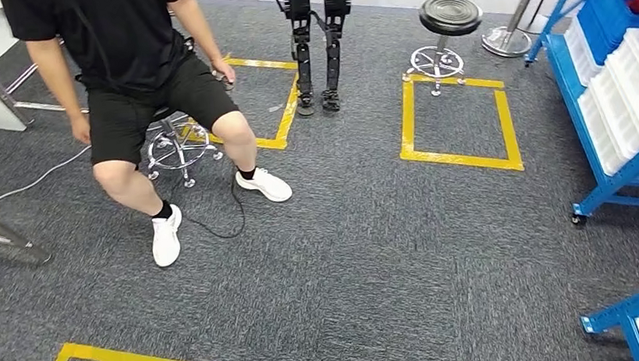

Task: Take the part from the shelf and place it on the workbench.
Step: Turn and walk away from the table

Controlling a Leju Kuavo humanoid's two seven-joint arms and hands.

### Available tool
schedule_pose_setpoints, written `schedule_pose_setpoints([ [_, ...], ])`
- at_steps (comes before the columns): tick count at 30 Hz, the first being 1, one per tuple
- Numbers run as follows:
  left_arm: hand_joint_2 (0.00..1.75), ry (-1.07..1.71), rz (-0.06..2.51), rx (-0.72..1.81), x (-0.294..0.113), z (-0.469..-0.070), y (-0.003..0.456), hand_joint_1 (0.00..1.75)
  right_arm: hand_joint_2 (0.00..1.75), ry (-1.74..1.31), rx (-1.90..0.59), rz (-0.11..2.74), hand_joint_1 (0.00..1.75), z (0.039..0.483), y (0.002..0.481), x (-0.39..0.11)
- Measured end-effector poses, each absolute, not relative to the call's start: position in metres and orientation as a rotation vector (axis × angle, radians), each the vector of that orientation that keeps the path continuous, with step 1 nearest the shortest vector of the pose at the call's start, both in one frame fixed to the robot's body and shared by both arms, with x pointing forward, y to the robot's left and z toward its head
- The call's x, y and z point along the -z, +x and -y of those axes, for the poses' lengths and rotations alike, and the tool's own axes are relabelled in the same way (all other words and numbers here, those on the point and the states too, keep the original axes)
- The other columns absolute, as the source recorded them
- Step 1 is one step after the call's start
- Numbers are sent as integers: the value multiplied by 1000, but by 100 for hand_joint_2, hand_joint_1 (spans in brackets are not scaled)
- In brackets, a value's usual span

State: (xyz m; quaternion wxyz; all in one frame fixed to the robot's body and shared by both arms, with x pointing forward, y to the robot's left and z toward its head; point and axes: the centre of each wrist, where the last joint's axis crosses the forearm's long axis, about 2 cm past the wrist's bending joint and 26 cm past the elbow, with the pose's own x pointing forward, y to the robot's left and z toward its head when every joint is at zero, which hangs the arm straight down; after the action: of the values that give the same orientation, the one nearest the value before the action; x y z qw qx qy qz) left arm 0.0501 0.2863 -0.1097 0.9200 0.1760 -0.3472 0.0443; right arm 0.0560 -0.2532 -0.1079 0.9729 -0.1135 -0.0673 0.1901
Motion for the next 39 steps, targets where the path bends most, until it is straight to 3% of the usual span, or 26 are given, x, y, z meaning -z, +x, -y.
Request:
schedule_pose_setpoints([
  [17,0,583,551,-323,109,-282,44,0,0,-196,-676,206,0,235,83,102],
  [39,0,573,515,-388,109,-275,45,0,0,-201,-727,217,0,232,85,101],
])
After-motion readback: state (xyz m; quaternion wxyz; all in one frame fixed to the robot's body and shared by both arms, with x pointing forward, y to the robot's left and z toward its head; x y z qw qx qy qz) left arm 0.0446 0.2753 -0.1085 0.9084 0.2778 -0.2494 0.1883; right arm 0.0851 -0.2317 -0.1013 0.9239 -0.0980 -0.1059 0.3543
